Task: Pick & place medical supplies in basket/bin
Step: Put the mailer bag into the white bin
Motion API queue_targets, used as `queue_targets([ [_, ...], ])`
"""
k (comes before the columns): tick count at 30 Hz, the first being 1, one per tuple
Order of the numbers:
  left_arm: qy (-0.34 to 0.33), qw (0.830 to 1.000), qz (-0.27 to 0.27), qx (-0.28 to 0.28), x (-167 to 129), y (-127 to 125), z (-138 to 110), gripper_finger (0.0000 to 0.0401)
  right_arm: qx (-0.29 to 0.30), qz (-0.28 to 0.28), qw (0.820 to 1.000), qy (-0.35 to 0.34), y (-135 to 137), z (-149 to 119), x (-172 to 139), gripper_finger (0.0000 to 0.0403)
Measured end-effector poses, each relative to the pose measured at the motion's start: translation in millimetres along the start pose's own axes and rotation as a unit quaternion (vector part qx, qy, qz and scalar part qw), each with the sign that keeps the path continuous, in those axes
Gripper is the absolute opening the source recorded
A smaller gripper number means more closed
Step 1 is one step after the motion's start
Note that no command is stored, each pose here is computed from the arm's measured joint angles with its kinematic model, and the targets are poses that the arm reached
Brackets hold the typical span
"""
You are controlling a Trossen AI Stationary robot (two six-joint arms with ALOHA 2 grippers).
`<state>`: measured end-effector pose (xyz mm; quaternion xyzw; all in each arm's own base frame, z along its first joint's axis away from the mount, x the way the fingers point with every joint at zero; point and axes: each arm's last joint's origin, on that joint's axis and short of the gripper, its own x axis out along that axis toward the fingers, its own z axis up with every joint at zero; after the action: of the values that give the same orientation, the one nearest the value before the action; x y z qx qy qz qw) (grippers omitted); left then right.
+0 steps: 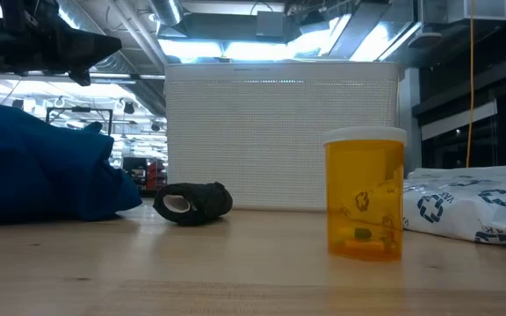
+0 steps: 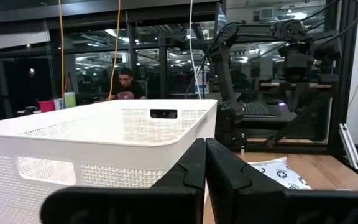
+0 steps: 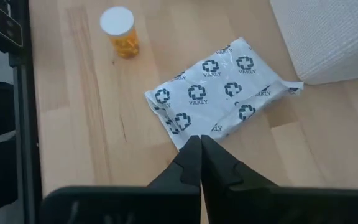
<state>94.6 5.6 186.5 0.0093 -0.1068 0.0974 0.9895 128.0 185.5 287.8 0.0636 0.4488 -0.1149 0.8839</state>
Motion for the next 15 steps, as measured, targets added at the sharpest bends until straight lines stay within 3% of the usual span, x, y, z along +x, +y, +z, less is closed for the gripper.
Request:
queue_targets([
  [15,0.000,1.000,0.000,0.000,0.0,0.0,0.0,0.0003,-0.004,0.002,1.000,-0.001,0.5,0.7,0.5,0.0018],
])
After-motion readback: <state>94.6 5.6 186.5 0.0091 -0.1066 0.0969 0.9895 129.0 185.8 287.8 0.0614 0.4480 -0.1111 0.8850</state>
